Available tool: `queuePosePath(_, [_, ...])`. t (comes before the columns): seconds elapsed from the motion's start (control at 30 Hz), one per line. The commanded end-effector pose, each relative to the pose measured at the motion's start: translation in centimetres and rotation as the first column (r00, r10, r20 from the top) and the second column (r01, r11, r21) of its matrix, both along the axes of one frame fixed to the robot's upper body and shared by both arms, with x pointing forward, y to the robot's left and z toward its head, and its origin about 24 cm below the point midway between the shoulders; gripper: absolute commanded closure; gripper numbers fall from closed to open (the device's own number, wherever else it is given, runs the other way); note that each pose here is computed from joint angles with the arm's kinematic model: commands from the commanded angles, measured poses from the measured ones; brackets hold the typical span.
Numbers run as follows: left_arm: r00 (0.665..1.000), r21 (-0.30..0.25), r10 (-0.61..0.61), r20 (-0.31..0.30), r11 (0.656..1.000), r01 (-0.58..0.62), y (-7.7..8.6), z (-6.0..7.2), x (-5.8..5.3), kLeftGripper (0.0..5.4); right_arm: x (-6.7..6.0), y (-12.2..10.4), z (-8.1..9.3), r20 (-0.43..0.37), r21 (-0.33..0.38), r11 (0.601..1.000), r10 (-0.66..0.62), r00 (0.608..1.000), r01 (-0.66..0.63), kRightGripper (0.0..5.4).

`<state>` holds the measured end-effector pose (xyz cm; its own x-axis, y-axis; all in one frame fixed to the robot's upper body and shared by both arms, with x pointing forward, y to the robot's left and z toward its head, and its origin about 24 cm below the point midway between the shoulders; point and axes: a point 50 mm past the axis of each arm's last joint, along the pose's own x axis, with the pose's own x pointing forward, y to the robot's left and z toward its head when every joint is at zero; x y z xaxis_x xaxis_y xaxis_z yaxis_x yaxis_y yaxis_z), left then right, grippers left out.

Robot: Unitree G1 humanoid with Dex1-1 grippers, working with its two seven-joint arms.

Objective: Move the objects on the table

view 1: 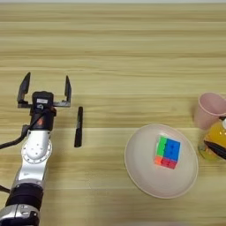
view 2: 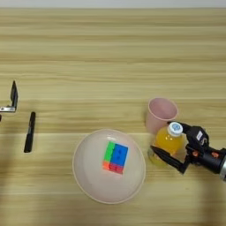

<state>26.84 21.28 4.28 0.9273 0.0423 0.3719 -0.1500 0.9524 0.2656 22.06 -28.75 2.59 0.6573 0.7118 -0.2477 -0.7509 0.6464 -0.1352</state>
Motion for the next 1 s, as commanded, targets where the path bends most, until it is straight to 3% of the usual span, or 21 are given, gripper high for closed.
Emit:
queuePosePath(0.03, [1.0, 0.014, -0.007, 0.01, 1.0, 0.007, 0.2, 0.3, 0.0, 0.0, 0.2, 0.1, 0.5, 0.021, 0.014, 1.0, 0.011, 1.0, -0.011, 0.03])
queuePosePath(0.73, [1.0, 0.014, -0.008, 0.011, 1.0, 0.008, 0.0, 0.2, 0.1, 0.0, 0.5, -0.3, 2.5, 0.078, 0.14, 0.99, -0.004, 0.997, -0.007, 0.03])
queuePosePath(1.0, [1.0, 0.014, -0.008, 0.011, 1.0, 0.008, 0.0, 0.2, 0.1, 0.0, 1.0, 0.2, 4.8, 0.157, 0.279, 0.96, -0.021, 0.987, -0.023, 0.03])
